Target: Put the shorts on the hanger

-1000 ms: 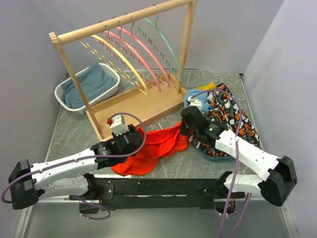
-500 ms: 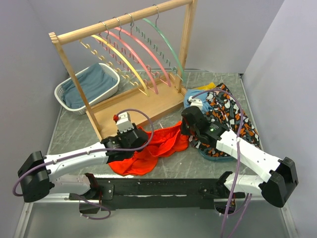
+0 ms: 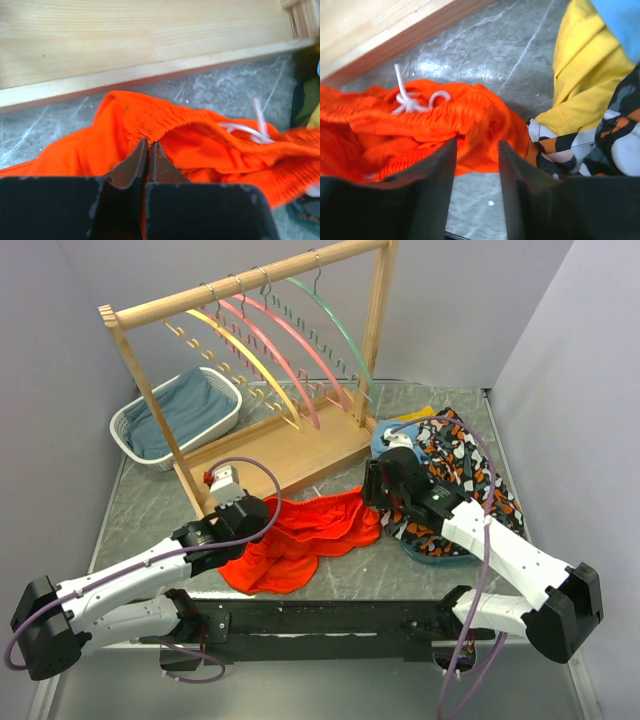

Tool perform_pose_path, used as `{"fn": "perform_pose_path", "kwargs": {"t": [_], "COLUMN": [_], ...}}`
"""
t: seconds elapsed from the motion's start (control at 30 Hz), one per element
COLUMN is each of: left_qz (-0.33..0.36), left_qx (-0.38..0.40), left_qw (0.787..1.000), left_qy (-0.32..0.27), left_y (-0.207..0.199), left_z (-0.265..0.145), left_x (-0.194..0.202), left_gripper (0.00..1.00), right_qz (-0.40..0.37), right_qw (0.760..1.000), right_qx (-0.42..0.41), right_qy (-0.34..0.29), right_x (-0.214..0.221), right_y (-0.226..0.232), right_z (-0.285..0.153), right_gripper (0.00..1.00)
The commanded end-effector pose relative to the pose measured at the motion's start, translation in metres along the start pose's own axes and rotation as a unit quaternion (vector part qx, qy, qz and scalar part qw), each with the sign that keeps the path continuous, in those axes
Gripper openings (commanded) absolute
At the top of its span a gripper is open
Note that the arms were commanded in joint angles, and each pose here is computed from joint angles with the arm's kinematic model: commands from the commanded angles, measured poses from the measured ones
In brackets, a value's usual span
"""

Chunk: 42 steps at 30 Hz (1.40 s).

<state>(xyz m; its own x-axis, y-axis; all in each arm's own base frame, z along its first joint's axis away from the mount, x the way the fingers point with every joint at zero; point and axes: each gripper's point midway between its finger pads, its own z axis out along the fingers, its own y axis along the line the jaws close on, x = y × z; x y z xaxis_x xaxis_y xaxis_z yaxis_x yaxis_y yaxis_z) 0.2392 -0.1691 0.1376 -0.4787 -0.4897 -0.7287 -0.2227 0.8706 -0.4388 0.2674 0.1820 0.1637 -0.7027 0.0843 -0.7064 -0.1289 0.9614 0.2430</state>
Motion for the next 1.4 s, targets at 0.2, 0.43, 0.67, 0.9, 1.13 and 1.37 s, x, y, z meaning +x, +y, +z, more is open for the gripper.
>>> {"fn": "perform_pose_path", "kwargs": {"t": [0.2, 0.43, 0.67, 0.9, 1.13, 1.37], "left_qz": [0.009, 0.014, 0.023, 0.030, 0.034, 0.033], "left_qx": [0.058, 0.064, 0.067, 0.074, 0.081, 0.086], "left_qw": [0.998, 0.997, 0.997, 0.996, 0.996, 0.995], "left_qy": [0.024, 0.032, 0.035, 0.032, 0.029, 0.027], "left_y": [-0.027, -0.030, -0.031, -0.035, -0.037, -0.037], "left_z": [-0.010, -0.011, -0.014, -0.016, -0.020, -0.024], "left_x": [-0.003, -0.001, -0.003, -0.007, -0.011, -0.015], "left_gripper": [0.01, 0.01, 0.01, 0.01, 0.01, 0.01], "right_qz": [-0.004, -0.064, -0.141, -0.186, -0.200, -0.201], "right_qw": [0.979, 0.951, 0.937, 0.935, 0.936, 0.939], "right_qx": [-0.086, -0.110, -0.125, -0.118, -0.104, -0.111], "right_qy": [-0.186, -0.284, -0.294, -0.279, -0.269, -0.257], "right_x": [-0.116, -0.207, -0.273, -0.319, -0.327, -0.319], "right_y": [0.030, 0.058, 0.083, 0.101, 0.103, 0.105], "right_z": [-0.110, -0.168, -0.149, -0.101, -0.080, -0.068], "right_gripper": [0.73, 0.76, 0.79, 0.79, 0.76, 0.54]}}
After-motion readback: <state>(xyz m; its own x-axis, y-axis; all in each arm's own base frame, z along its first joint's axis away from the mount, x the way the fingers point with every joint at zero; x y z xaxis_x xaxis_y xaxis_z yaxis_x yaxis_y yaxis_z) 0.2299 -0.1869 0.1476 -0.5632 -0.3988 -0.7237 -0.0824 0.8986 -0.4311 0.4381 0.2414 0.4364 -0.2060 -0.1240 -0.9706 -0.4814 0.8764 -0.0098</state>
